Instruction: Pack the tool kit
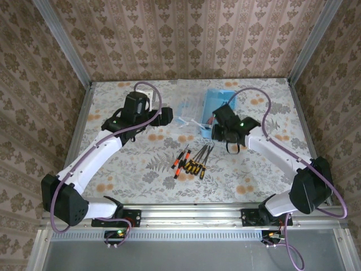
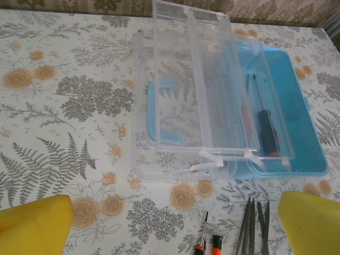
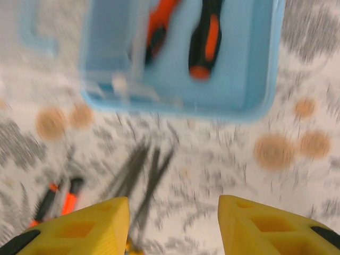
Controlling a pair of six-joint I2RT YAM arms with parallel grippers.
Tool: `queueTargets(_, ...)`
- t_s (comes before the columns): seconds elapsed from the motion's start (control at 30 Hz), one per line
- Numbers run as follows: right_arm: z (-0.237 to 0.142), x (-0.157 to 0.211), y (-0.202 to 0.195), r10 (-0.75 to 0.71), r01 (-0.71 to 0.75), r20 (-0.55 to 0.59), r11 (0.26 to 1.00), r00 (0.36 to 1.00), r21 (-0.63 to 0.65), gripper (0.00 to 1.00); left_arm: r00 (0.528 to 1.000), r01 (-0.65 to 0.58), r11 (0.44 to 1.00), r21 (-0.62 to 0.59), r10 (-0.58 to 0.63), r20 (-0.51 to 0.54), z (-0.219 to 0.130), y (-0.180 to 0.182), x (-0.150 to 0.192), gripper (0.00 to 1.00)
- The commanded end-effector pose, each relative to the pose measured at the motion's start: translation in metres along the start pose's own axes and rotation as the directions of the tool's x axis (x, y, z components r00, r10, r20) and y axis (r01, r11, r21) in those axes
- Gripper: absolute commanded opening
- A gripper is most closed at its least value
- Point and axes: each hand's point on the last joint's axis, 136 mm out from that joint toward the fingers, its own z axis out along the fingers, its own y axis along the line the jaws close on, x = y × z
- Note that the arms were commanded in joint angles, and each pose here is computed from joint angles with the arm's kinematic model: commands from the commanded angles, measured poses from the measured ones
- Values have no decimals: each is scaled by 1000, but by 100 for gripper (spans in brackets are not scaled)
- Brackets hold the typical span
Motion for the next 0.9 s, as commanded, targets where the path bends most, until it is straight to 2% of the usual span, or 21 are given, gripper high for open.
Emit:
queueTargets(0.0, 7, 51, -3, 53, -51, -104, 999, 993, 20, 46, 999, 16, 1000, -22, -15, 33, -6, 3, -5, 100)
queueTargets(0.1, 5, 80, 18, 31, -39, -145, 998, 989, -52, 44, 999, 20, 1000, -11, -20, 31, -5, 1, -4, 100)
queueTargets(0.23, 20, 114, 40, -19, 1, -236, 997, 972, -77, 44, 1000, 17, 1000, -19, -16, 23, -2, 1, -2, 100)
queueTargets(0.4, 38, 139, 51, -36, 14, -299, 997, 954, -75, 44, 1000, 9, 1000, -24, -9, 21, -2, 2, -2, 100)
queueTargets(0.87, 53, 152, 52, -73, 66, -327, 997, 942, -34, 38, 1000, 5, 1000, -30, -5, 7, 3, 3, 1, 100)
